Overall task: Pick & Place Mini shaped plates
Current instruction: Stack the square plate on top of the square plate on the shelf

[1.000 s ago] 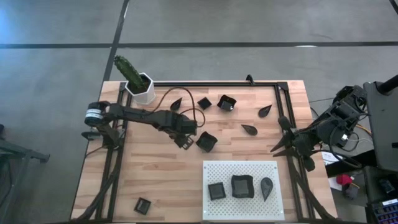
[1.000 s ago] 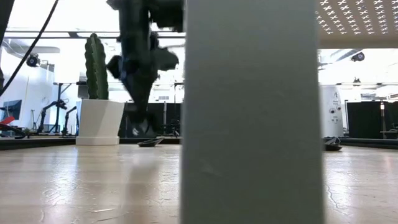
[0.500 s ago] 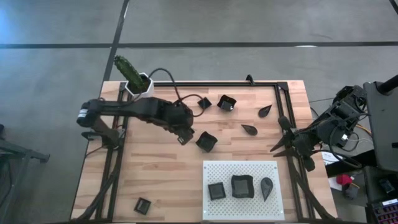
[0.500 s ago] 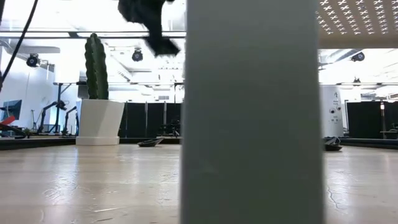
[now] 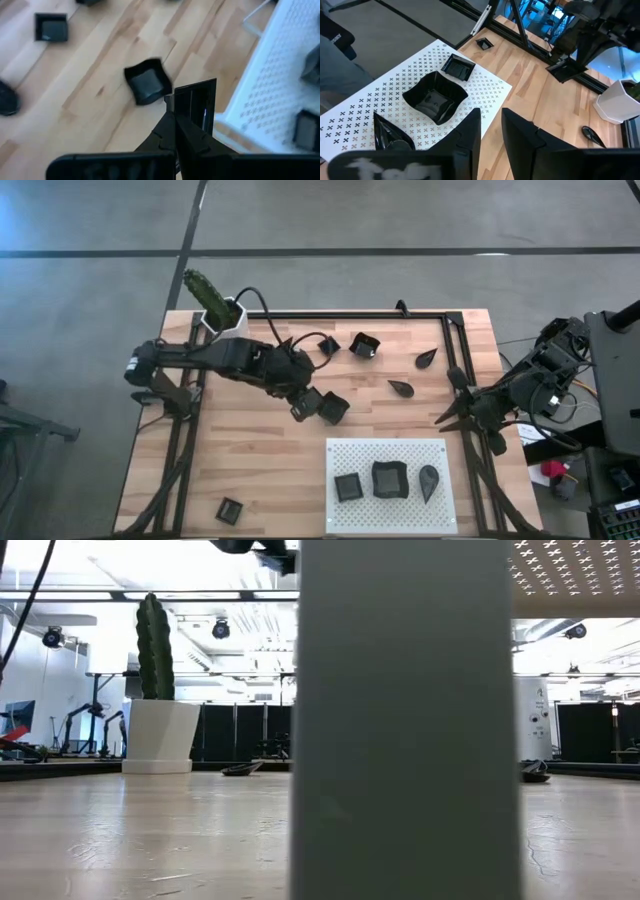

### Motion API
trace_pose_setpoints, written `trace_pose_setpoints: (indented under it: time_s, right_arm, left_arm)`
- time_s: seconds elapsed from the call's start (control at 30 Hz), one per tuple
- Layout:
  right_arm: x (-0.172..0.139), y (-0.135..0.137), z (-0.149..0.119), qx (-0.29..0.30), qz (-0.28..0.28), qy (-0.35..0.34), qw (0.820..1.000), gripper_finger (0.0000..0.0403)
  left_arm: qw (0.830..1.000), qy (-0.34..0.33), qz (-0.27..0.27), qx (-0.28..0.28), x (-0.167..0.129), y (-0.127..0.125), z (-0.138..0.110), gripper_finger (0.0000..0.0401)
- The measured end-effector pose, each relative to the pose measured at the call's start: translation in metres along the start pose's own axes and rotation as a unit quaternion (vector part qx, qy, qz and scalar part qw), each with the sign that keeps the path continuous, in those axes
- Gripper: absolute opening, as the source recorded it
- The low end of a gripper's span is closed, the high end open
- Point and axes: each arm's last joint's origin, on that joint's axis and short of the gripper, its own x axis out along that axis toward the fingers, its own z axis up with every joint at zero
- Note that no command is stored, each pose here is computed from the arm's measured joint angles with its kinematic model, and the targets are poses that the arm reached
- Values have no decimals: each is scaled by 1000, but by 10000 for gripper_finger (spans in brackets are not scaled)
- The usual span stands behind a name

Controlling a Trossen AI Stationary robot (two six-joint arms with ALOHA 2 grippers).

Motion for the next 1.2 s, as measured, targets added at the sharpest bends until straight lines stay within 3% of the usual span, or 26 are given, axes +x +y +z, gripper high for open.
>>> trace_pose_setpoints:
  time_s: [0.17,0.3,0.6,0.9,1.2]
  right_arm:
    - [0,0,0,0,0,0,1000,69]
    - [0,0,0,0,0,0,1000,77]
    - [0,0,0,0,0,0,1000,89]
    - [0,0,0,0,0,0,1000,82]
    - [0,0,0,0,0,0,1000,68]
  left_arm:
    - [999,-41,-24,-26,2,-6,8,0]
    - [997,-68,-8,-44,2,-6,11,0]
    - [996,-70,-9,-50,2,-7,11,0]
    - [998,-31,-57,-15,2,-10,9,0]
    - [988,45,-142,31,13,-20,4,0]
